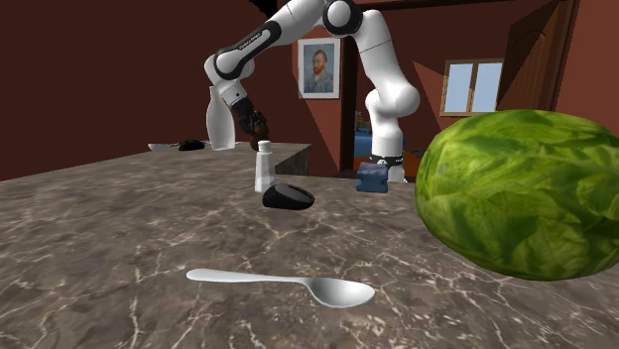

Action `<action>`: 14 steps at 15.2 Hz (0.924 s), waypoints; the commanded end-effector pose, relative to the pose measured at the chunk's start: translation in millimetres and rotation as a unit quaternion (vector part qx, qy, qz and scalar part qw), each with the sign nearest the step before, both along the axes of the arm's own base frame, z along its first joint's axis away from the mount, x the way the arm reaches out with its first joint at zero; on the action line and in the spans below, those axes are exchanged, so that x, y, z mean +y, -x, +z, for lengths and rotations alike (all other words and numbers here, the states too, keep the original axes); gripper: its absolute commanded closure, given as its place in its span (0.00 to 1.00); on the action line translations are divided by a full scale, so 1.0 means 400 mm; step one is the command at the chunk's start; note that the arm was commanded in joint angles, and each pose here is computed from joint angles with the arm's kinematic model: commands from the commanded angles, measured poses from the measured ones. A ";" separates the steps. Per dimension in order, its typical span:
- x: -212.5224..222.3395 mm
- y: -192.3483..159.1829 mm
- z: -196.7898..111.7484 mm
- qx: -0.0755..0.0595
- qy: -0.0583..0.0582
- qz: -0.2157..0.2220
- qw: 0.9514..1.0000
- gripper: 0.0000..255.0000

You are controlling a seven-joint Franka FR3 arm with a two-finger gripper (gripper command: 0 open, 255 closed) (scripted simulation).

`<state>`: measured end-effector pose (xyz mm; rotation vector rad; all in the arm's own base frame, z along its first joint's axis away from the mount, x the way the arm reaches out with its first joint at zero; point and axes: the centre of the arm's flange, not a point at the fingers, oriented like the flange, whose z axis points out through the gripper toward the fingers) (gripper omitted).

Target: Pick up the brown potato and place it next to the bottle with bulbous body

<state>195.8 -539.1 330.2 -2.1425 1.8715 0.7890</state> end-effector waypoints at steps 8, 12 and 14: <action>-0.054 -0.037 0.082 0.004 -0.010 0.001 1.000 0.00; -0.054 -0.036 0.082 0.004 -0.010 0.001 1.000 0.00; -0.054 -0.036 0.082 0.004 -0.010 0.001 1.000 0.00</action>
